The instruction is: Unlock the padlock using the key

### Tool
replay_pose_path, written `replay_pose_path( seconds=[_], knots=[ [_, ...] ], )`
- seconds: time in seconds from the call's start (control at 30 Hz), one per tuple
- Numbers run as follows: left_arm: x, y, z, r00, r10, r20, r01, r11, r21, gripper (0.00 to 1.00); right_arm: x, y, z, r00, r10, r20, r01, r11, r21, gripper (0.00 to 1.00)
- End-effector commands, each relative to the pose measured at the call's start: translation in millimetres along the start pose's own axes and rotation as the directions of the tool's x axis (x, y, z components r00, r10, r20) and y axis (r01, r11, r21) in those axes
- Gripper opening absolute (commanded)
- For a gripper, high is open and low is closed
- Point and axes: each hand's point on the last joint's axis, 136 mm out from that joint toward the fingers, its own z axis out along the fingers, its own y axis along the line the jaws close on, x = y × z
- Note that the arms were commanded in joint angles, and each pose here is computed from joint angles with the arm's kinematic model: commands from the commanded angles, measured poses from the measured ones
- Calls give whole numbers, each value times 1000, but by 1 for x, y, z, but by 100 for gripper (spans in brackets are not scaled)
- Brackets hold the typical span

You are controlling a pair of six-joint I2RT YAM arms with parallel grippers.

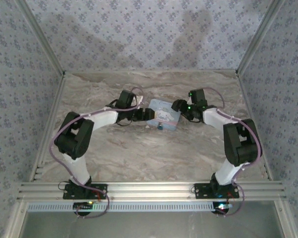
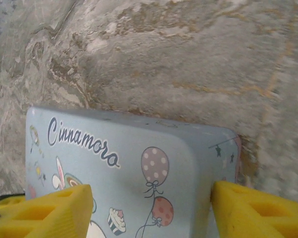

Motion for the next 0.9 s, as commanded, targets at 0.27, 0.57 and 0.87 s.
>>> replay_pose_path(
  seconds=[0.27,0.57,0.87],
  knots=[
    [-4,2,-49,986,17,167,-10,999,-40,79,50,51,37,978,-109,-176,96,992,-81,66],
    [6,29,-86,972,-36,231,83,977,-197,83,40,33,18,975,-147,-166,156,987,39,72],
    [69,55,-150,955,-155,252,255,863,-436,77,35,22,-46,964,-257,-66,265,947,182,70]
  ],
)
